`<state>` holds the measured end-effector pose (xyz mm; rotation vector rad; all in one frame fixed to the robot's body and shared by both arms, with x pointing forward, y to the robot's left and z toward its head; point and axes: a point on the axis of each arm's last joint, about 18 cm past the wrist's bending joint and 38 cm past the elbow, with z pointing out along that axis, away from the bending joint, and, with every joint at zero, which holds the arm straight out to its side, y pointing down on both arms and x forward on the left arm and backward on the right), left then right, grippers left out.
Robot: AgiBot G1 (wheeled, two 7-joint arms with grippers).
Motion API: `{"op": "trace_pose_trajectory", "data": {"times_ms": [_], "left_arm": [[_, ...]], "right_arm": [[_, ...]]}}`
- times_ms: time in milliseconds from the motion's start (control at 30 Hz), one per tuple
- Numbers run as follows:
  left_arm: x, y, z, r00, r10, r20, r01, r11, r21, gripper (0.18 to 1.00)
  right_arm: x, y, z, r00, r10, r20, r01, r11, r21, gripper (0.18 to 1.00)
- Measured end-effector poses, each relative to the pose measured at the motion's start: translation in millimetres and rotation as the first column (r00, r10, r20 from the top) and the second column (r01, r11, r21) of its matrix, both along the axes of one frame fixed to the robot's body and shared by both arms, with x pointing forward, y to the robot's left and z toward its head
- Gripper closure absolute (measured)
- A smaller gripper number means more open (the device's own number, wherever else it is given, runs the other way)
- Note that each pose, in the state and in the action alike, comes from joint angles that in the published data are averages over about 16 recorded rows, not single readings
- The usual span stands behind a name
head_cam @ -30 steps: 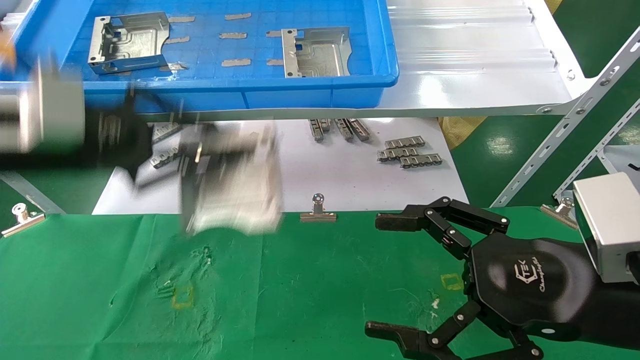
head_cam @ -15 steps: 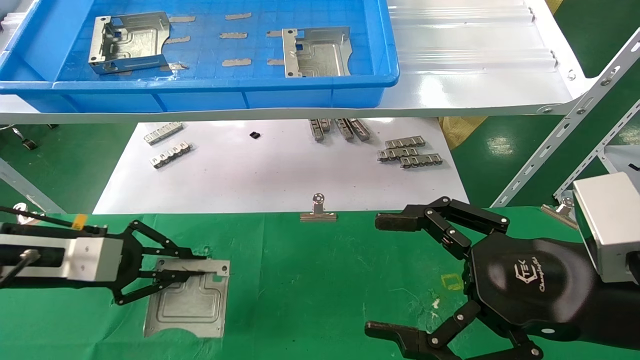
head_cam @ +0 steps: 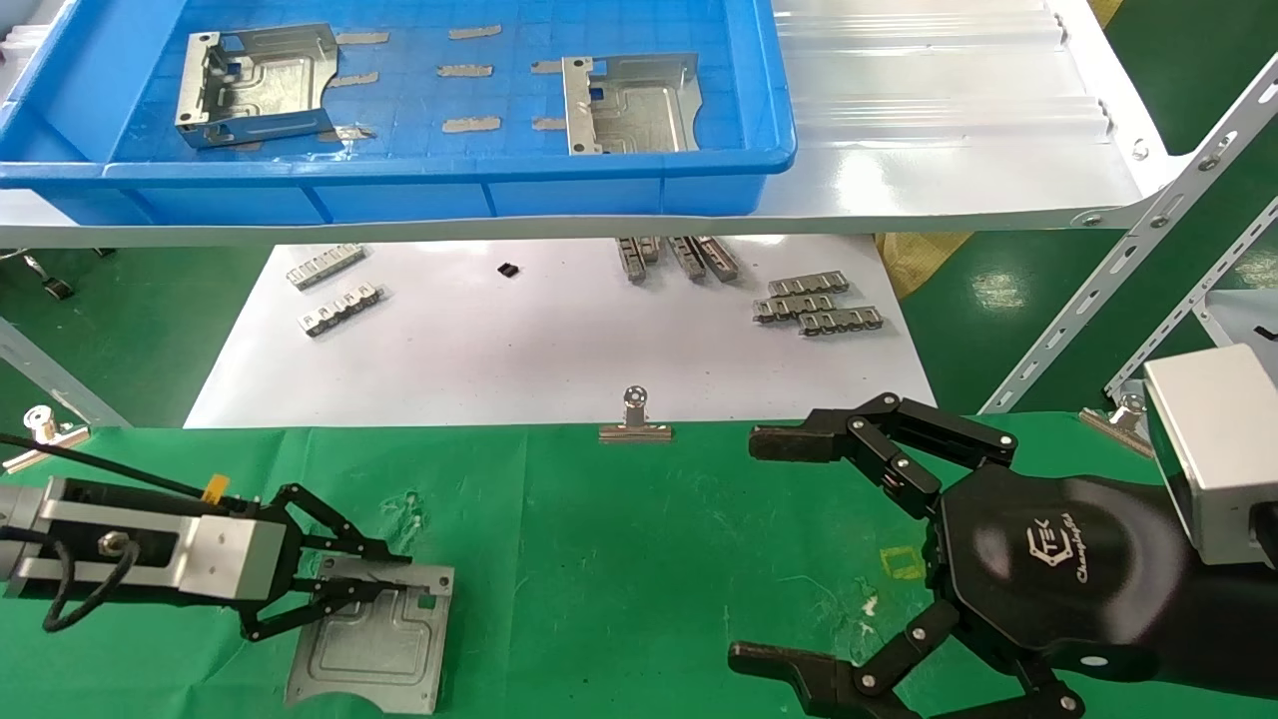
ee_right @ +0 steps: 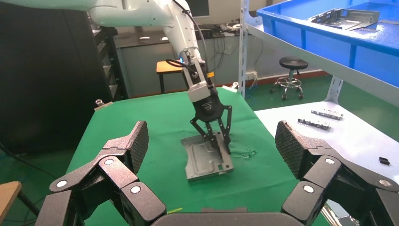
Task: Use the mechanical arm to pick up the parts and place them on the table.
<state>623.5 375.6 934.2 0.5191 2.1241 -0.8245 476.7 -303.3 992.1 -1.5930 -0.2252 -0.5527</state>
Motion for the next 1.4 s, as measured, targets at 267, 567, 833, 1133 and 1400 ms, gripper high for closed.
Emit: {"op": "trace_pose_trajectory", "data": {"times_ms": [267,567,833,1133,1400], "left_arm": [[4.8,2.5,0.3,1.000,0.010,0.014,-0.010,1.000,0.016,0.886],[4.4,3.7,10.2,0.999,0.024,0.022,-0.023,0.999,-0.047,0.795],[-2.9,10.9,12.0,0.997,0.064,-0.039,-0.071,0.979,-0.193,0.645],[-11.6,18.0,0.2,0.990,0.079,-0.112,-0.108,0.956,-0.274,0.451],[-12.7,15.8,-0.5,0.991,0.071,-0.117,-0.102,0.953,-0.287,0.302]], "right_arm": [[0.0,0.0,0.0,1.000,0.000,0.000,0.000,1.000,0.000,0.178],[0.0,0.0,0.0,1.000,0.000,0.000,0.000,1.000,0.000,0.178],[0.0,0.0,0.0,1.000,0.000,0.000,0.000,1.000,0.000,0.178],[0.0,0.0,0.0,1.000,0.000,0.000,0.000,1.000,0.000,0.178],[0.1,-0.1,0.0,1.000,0.000,0.000,0.000,1.000,0.000,0.178]]}}
